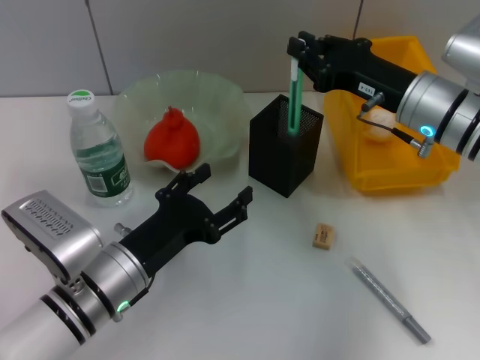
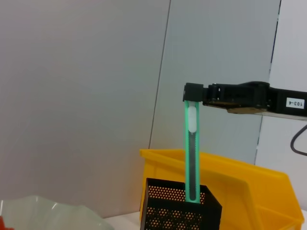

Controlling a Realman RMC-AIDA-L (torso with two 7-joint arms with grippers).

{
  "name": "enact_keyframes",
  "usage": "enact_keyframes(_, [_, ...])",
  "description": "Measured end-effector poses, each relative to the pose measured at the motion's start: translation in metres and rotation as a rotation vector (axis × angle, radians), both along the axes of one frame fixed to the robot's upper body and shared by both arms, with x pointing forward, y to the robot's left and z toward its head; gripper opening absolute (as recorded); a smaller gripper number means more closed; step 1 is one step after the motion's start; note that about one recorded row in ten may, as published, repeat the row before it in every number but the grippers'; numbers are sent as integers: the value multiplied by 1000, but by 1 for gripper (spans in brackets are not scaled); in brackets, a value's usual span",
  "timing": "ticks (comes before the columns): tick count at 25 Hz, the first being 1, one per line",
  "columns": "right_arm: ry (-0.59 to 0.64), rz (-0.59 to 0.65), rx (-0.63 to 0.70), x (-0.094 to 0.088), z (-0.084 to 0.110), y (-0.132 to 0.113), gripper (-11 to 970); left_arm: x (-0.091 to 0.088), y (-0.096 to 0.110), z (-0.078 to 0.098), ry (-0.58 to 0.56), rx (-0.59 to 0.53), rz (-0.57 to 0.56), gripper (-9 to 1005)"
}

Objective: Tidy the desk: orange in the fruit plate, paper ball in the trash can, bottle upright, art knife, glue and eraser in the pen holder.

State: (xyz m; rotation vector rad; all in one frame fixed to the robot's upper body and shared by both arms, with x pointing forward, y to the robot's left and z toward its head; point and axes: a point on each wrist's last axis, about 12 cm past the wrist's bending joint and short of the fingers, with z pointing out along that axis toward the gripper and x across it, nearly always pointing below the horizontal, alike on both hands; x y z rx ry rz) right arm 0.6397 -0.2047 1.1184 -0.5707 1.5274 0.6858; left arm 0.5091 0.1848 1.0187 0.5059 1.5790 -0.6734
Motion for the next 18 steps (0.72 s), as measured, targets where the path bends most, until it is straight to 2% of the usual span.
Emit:
enact_keyframes(6, [-3, -17, 34, -3, -1, -5, 163, -1, 1, 0, 2, 0, 3, 847])
enact_keyframes(13, [-6, -38, 75, -5, 0, -9, 466, -1, 2, 0, -4, 0, -2, 847])
enact_keyframes(15, [-11, -30, 128, -9, 2, -13, 537, -1, 3, 0, -6, 0, -4, 847])
enact_keyframes(18, [-42, 47, 242, -26, 11, -26, 629, -2, 3, 0, -3, -2, -5, 847])
